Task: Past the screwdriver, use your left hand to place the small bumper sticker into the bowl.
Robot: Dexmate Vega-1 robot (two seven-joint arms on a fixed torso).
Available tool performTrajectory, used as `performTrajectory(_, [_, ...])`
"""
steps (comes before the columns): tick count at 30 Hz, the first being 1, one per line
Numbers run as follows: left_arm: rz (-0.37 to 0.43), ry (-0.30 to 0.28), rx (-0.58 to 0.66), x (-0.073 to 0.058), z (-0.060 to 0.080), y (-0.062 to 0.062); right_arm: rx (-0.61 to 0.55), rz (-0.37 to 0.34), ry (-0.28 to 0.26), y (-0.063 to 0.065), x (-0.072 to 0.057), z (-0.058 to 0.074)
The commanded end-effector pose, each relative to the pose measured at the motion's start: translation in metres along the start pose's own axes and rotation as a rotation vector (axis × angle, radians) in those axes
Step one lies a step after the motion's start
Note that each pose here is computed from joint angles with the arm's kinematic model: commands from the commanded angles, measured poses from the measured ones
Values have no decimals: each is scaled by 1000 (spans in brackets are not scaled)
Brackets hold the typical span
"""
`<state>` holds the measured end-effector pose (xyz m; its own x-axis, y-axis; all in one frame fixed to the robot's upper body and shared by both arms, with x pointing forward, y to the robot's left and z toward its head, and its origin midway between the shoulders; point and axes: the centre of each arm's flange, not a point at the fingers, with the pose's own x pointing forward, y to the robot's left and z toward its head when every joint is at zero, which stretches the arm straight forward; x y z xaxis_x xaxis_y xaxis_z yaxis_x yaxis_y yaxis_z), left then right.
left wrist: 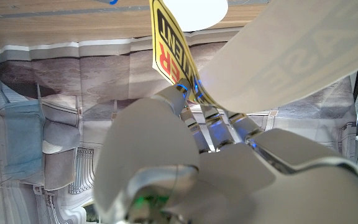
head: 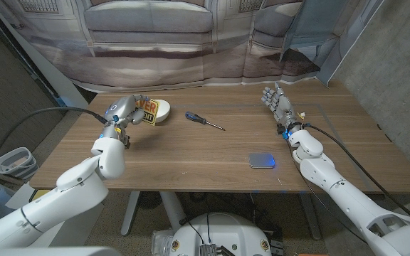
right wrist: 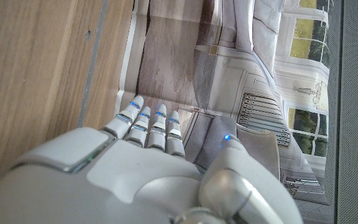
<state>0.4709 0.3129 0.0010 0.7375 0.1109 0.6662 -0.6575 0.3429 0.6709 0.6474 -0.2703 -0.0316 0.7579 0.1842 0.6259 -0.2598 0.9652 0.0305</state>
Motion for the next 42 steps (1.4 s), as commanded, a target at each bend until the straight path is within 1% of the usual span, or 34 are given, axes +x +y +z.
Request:
performTrajectory(1, [17, 9, -5, 13, -7, 3, 2, -5, 0, -1, -1, 0])
performTrajectory(12, [33, 13, -3, 25, -10, 4, 5, -4, 0, -1, -1, 0])
performTrajectory(23, [26, 17, -13, 39, -12, 2, 1, -4, -8, -3, -3, 2])
performTrajectory(30, [25, 19, -23, 44, -11, -1, 5, -8, -5, -3, -3, 2])
performTrajectory(42, [23, 22, -30, 60, -12, -2, 2, -13, -4, -4, -3, 3])
